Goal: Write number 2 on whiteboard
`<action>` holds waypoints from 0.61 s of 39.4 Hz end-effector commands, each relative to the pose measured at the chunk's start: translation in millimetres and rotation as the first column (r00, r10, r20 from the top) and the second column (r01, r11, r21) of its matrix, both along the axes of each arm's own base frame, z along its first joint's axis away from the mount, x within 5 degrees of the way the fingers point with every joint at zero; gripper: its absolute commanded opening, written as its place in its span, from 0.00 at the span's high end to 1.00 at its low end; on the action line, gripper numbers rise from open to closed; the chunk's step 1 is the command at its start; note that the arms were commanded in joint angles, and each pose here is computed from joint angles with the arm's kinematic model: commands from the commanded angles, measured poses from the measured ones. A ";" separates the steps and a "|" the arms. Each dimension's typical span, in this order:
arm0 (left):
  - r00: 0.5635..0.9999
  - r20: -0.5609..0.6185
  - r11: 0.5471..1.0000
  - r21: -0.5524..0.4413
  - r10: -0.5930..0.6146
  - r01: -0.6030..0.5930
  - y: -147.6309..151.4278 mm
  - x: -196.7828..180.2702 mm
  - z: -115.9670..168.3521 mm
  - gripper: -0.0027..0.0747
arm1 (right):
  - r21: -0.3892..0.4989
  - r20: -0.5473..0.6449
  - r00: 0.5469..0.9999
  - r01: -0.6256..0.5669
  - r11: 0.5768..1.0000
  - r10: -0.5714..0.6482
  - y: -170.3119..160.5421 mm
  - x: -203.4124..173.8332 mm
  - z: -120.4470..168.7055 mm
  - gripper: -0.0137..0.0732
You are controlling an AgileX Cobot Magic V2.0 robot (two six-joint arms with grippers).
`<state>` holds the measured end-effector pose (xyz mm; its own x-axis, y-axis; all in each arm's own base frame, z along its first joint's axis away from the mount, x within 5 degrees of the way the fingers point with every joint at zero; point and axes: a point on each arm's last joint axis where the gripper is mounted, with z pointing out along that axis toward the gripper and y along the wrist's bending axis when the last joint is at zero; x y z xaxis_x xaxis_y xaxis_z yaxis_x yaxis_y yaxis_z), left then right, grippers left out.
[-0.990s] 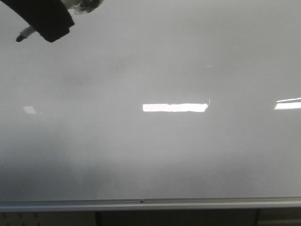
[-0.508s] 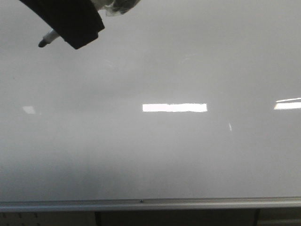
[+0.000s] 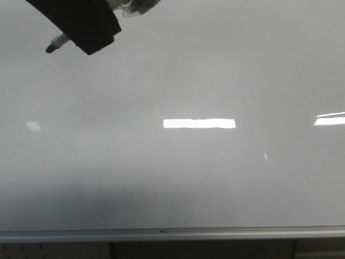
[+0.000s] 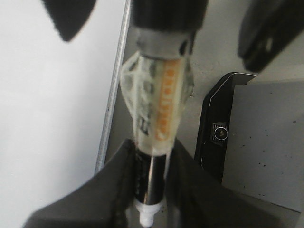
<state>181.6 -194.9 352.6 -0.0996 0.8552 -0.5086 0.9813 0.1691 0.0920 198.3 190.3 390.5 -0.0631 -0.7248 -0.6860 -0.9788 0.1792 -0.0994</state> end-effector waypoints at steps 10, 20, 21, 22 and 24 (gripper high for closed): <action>0.998 0.058 0.995 -0.096 0.007 -0.001 -0.2 -5.3 21.9 0.88 | 0.059 0.052 0.999 -0.009 0.998 0.006 -2.6 -6.6 19.8 0.69; 0.998 0.065 0.995 -0.102 0.010 -0.003 -0.6 -4.7 22.4 0.82 | 0.053 0.046 0.999 -0.014 0.998 0.011 -2.8 -7.3 19.3 0.80; 0.998 0.069 0.994 -0.106 0.012 -0.005 -0.8 -4.3 22.7 0.78 | 0.052 0.045 0.999 -0.014 0.999 0.012 -2.8 -7.3 19.2 0.80; 0.997 0.074 0.994 -0.110 0.014 -0.006 -1.1 -3.9 23.0 0.72 | 0.051 0.044 0.999 -0.015 0.999 0.013 -2.9 -7.5 19.1 0.80; 0.996 0.082 0.993 -0.118 0.019 -0.009 -1.6 -3.1 23.6 0.59 | 0.051 0.043 0.999 -0.016 0.999 0.014 -2.9 -7.6 19.1 0.80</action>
<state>182.0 -195.2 352.9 -0.0936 0.8538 -0.5122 0.9811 0.1667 0.0986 197.0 189.2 389.2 -0.0608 -0.7390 -0.6710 -0.9817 0.1656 -0.0935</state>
